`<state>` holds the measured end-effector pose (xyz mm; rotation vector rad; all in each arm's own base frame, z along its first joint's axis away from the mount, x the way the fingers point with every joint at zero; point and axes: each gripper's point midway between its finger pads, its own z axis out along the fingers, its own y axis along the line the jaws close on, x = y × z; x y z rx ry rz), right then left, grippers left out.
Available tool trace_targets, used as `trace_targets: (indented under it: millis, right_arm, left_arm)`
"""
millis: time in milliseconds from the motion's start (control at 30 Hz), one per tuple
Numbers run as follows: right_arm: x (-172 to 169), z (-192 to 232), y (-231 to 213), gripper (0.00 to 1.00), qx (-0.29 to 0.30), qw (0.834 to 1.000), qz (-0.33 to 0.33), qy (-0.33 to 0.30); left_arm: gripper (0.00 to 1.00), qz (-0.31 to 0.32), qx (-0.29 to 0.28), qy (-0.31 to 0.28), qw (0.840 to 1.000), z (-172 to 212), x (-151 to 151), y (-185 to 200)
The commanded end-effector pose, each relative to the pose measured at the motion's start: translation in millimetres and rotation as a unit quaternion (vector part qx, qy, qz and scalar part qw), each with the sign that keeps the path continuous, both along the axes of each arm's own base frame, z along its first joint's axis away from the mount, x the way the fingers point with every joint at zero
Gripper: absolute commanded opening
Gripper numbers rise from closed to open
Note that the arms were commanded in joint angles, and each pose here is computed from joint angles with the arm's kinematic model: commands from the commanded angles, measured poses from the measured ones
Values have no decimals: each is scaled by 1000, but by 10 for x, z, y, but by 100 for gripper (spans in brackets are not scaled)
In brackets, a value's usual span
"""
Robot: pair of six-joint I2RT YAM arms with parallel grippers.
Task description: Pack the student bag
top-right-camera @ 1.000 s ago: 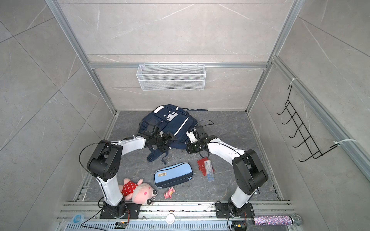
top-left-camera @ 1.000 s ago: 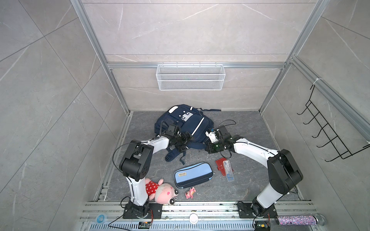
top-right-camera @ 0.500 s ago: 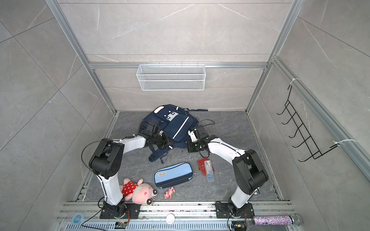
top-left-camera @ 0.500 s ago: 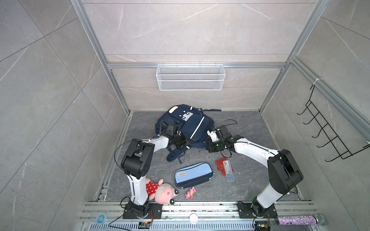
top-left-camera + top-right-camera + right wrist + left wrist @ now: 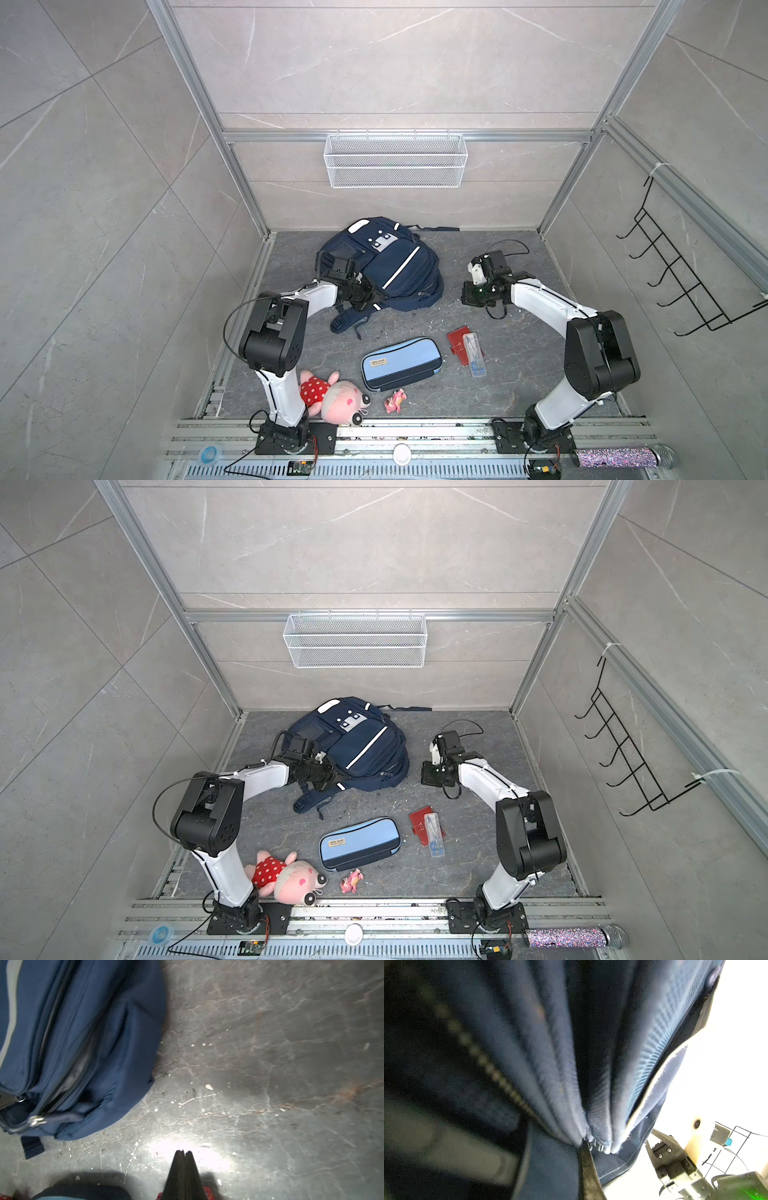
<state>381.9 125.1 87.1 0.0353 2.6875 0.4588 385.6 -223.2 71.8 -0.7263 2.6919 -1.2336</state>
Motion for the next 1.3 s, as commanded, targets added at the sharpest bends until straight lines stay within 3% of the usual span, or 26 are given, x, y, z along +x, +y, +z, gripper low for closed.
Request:
trace_targets:
  millis: [0, 200, 333, 467, 567, 667, 1000, 1267]
  right_arm:
    - [107, 8, -141, 0, -18, 1000, -13, -1]
    - [207, 26, -230, 0, -10, 1000, -18, -12]
    - [232, 280, 223, 0, 64, 993, 78, -60]
    - [116, 502, 770, 28, 62, 973, 205, -89]
    - [31, 632, 1103, 59, 64, 953, 275, -107]
    - [2, 615, 1230, 73, 85, 943, 307, -99]
    - [-184, 300, 1433, 70, 101, 927, 358, -42]
    - [-99, 167, 1541, 70, 87, 930, 354, -40]
  left_arm:
    - [0, 39, 46, -49, 997, 170, 225, 360]
    - [0, 42, 58, -54, 996, 198, 323, 530]
    - [0, 21, 63, -70, 995, 315, 380, 507]
    - [0, 2, 45, -71, 996, 346, 355, 443]
    - [0, -11, 34, -67, 997, 320, 303, 396]
    - [0, -19, 28, -61, 998, 277, 262, 378]
    - [0, -27, 26, -56, 998, 270, 228, 365]
    - [0, -23, 23, -53, 998, 260, 213, 368]
